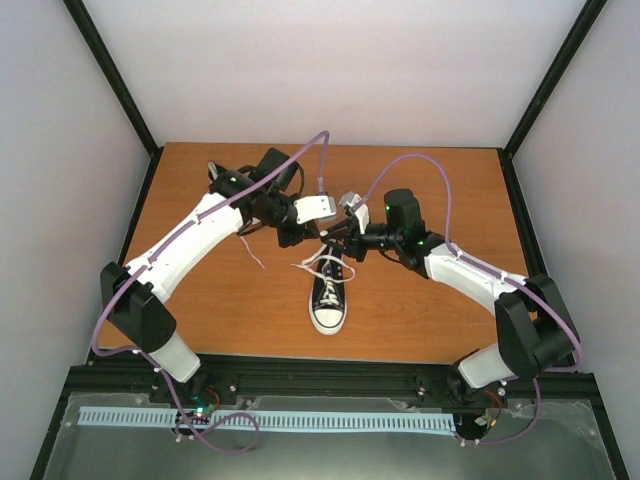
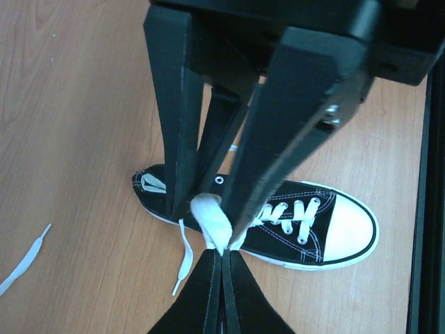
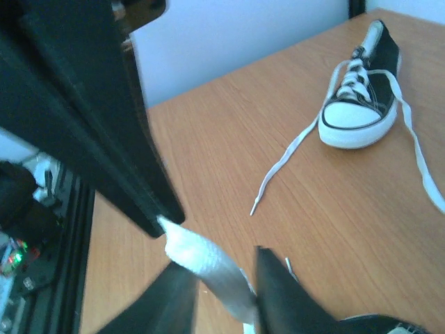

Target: Tie the shoes

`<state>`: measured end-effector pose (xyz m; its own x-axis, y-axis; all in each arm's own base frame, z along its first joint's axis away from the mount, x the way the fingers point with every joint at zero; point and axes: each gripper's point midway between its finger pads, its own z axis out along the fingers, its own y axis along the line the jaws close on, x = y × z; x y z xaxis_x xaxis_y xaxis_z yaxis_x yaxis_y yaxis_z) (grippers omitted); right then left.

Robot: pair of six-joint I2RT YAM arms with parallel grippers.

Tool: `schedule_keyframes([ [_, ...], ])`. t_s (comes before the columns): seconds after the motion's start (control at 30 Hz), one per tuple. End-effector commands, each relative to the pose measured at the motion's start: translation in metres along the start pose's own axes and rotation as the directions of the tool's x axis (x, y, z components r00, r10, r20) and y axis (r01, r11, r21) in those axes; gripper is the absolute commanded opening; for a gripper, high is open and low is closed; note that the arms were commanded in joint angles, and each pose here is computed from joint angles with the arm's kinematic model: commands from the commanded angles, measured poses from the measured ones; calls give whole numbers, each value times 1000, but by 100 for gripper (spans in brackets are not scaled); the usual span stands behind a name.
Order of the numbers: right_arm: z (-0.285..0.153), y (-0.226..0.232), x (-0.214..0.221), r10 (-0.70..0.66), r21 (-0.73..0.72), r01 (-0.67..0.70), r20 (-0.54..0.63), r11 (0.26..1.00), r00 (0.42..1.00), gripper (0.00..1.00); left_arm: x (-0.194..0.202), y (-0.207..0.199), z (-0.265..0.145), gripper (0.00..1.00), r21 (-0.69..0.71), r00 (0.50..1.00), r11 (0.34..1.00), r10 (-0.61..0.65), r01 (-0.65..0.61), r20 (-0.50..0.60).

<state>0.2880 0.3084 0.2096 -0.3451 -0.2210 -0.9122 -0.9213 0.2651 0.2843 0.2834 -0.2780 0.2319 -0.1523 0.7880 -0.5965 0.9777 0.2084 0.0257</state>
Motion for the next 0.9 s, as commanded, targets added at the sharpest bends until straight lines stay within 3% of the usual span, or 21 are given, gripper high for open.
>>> schedule_keyframes([
  [0.0,-1,-6,-22,-46,63,42,67,997,997,12,-12,1,-11,1,24,999,1000,-15,14,51],
  [0.03,-3,-11,-21,-41,96,34,66,995,997,5,-12,3,-12,8,26,998,999,-28,26,57],
  [0.1,-7,-23,-16,-10,172,-1,65,985,998,3,-8,12,-12,57,9,996,998,-69,69,59],
  [0.13,-9,-32,-11,17,216,-30,61,976,998,3,-4,19,-11,71,-3,994,996,-91,91,57],
  [0.17,-13,-40,-7,49,255,-63,62,965,997,3,2,27,-8,76,-12,992,994,-112,113,54],
  [0.27,-22,-59,6,133,329,-150,73,932,988,3,22,44,13,74,-22,986,986,-165,166,7],
  [0.4,-23,-71,18,207,380,-220,75,899,976,3,44,30,57,72,75,984,983,-161,167,-81],
  [0.53,-19,-80,29,255,404,-264,76,876,964,3,51,17,85,80,131,994,987,-86,93,-63],
  [0.63,-19,-84,33,266,419,-272,74,866,961,3,55,20,101,80,118,995,990,-63,72,-77],
  [0.73,-19,-83,34,266,415,-270,70,869,962,3,66,30,123,73,86,989,994,-58,70,-134],
  [0.87,-22,-81,32,255,417,-263,75,870,964,3,82,42,146,54,36,979,996,-74,82,-192],
])
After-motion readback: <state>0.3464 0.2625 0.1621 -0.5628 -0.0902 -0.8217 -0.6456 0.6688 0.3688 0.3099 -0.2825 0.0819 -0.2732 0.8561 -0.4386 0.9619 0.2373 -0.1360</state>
